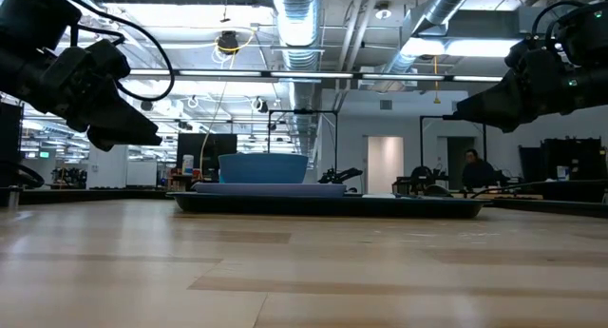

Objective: Set up tray
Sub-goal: Return to Home Position

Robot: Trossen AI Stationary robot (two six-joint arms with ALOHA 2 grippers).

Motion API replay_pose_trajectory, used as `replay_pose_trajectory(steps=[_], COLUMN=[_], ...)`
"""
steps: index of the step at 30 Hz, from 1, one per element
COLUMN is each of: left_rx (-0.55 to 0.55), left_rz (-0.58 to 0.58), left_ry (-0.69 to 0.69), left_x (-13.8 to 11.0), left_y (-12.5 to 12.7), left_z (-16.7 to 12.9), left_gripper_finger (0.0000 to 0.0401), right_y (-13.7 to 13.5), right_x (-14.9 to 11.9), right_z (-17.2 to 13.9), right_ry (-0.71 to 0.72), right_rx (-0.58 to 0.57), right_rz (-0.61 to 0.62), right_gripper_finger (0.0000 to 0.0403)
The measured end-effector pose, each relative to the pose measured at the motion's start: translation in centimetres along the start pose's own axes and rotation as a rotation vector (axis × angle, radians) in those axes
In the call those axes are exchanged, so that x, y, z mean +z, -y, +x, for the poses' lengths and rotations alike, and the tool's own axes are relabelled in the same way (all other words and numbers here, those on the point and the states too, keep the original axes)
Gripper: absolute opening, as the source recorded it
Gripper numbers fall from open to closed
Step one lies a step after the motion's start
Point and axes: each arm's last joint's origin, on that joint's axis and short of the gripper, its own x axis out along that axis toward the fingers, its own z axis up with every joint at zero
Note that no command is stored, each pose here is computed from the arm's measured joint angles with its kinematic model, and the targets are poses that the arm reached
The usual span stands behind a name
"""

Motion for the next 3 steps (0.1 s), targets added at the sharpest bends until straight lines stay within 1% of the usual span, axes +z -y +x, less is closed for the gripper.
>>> replay_pose_trajectory(steps=[3], left_rx=[0.000], left_rz=[0.000], left_ry=[0.000], left_x=[0.00], left_y=[0.00], left_z=[0.00], left_gripper_finger=[0.0179], right_y=[0.00], right_x=[0.00], right_z=[0.00], right_ry=[0.000], right_rx=[0.000], right_rz=[0.000], right_gripper_finger=[0.0179])
